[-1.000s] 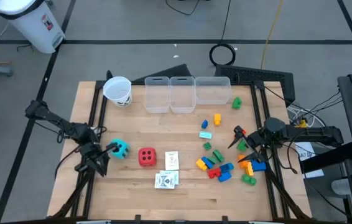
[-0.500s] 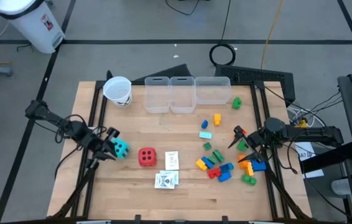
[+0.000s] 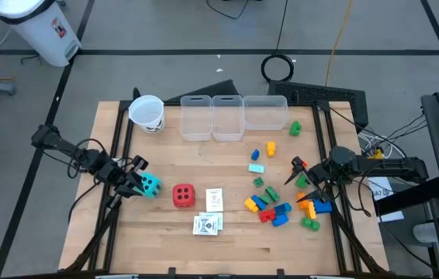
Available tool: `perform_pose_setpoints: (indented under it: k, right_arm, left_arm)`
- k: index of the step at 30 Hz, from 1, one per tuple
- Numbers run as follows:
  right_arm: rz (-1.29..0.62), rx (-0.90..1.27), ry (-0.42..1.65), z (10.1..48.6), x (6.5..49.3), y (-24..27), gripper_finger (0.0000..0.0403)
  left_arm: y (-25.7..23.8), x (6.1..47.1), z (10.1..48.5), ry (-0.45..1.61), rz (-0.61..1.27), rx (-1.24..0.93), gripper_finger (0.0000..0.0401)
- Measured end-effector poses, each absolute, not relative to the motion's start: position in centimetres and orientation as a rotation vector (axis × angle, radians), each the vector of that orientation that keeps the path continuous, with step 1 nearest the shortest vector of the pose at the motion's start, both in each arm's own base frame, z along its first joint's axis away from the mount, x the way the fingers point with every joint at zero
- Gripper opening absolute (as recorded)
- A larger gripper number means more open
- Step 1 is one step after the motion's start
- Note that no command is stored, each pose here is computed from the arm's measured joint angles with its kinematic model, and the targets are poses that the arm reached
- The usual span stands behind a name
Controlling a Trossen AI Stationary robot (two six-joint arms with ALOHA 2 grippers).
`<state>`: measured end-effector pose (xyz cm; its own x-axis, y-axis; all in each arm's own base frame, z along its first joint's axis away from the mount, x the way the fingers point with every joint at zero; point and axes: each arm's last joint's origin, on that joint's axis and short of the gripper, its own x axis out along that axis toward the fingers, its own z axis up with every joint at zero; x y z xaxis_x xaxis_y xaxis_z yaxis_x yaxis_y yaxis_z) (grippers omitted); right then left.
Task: Pick & Place Toys
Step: Put the black deck of cards into the left transparent bin
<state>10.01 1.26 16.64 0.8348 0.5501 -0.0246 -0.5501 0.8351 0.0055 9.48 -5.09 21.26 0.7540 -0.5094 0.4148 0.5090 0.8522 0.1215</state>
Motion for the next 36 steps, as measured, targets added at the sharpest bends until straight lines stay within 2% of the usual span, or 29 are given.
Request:
perform_pose_setpoints:
  k: [9, 25, 32, 36]
  right_arm:
    - [0.583, -0.002, 0.025, 16.65, 10.01, 1.26, 0.0315]
    - [0.583, -0.002, 0.025, 16.64, 10.01, 1.26, 0.0315]
    - [0.582, -0.002, 0.025, 16.65, 10.01, 1.26, 0.0314]
    - [0.583, -0.002, 0.025, 16.65, 10.01, 1.26, 0.0315]
  left_arm:
    - [-5.09, 9.48, 21.25, -0.461, -0.55, 0.031, 0.0051]
    - [-4.52, 9.78, 21.25, -0.428, -0.342, -0.05, 0.0051]
    - [-4.47, 9.8, 21.25, -0.438, -0.306, 0.021, 0.0051]
    - [-4.47, 9.8, 21.25, -0.433, -0.313, -0.011, 0.0051]
